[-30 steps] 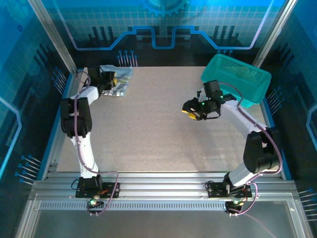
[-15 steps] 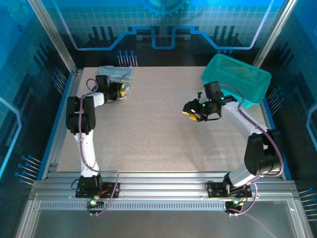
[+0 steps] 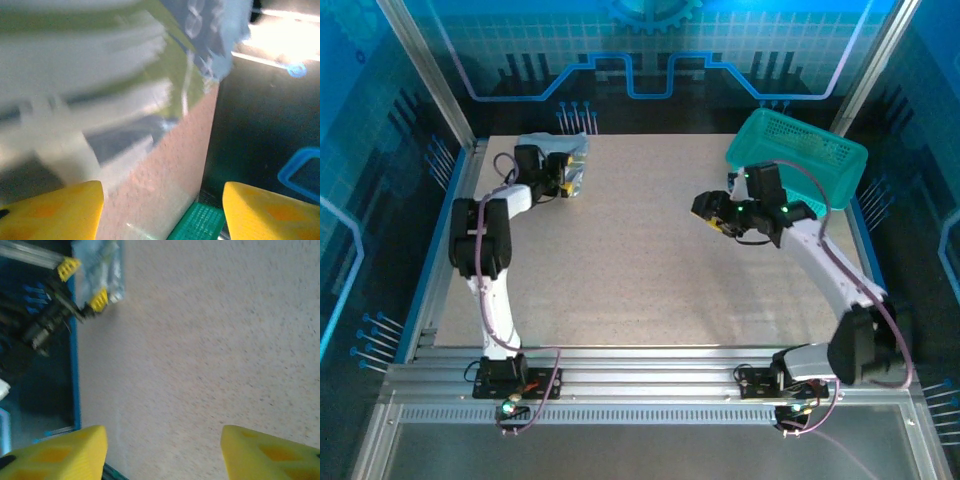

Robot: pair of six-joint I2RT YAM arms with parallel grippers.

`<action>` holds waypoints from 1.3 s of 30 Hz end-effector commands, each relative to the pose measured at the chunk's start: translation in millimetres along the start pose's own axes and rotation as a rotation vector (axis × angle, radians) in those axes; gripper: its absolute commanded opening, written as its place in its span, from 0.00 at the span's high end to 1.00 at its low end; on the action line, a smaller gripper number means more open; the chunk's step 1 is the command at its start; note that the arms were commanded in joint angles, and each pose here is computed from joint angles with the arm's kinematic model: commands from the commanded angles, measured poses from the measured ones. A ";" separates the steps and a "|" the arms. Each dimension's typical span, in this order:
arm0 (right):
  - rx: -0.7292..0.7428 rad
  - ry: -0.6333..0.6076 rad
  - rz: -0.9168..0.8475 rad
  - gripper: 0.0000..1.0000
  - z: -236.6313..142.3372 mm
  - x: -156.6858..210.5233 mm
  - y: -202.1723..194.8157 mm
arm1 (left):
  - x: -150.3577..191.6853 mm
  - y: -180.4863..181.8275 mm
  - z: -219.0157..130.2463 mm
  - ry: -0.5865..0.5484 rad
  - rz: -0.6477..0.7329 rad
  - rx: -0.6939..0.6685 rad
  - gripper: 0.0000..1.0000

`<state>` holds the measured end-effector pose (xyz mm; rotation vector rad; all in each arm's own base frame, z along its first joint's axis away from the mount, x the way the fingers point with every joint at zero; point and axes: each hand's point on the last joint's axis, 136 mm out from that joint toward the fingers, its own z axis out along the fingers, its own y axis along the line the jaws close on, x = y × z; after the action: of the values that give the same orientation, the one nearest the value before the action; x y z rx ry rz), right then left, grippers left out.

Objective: Fold and stack the t-shirts

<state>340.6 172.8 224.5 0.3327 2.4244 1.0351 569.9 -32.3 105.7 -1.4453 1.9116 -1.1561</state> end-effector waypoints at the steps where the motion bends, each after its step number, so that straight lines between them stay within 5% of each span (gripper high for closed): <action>1: -0.039 -0.167 -0.045 0.23 -26.2 -25.6 17.4 | 24.9 -64.0 -82.5 -0.090 0.209 0.037 0.01; 2: -0.046 -0.187 -0.039 0.17 -31.9 -29.8 19.5 | 29.9 -65.9 -100.3 -0.117 0.255 0.011 0.01; 3: -0.051 -0.205 -0.030 0.00 -38.3 -33.9 21.3 | 36.1 -66.2 -117.7 -0.142 0.306 -0.017 0.01; 7: 0.012 -0.241 -0.033 0.00 -62.4 -41.9 21.8 | 50.0 -51.6 -172.5 -0.200 0.416 -0.108 0.01; 13: 0.339 -0.380 -0.179 0.00 -124.9 -41.8 -10.1 | 60.1 -4.7 -238.6 -0.248 0.553 -0.234 0.01; 19: 0.744 -0.516 -0.172 0.00 -163.0 -37.6 -96.1 | 21.6 67.7 -322.4 -0.657 0.706 -0.479 0.01; 22: 0.749 -0.618 -0.341 0.00 -139.6 -36.9 -128.2 | 17.1 88.9 -319.1 -0.731 0.971 -0.457 0.01; 26: 0.807 -0.706 -0.471 0.00 -114.7 -27.8 -172.7 | 34.2 109.8 -281.6 -0.667 1.256 -0.310 0.01; 35: 0.749 -0.658 -0.594 0.00 -62.1 -38.6 -212.5 | 21.0 119.2 -213.9 -0.661 1.216 -0.247 0.01; 39: 0.667 -0.736 -0.579 0.00 -55.4 -66.9 -209.0 | 8.6 107.0 -183.6 -0.636 1.209 -0.253 0.01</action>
<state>327.3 -34.2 84.6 0.1869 2.1040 -0.2443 324.4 35.3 69.7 -0.4097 2.0808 0.1844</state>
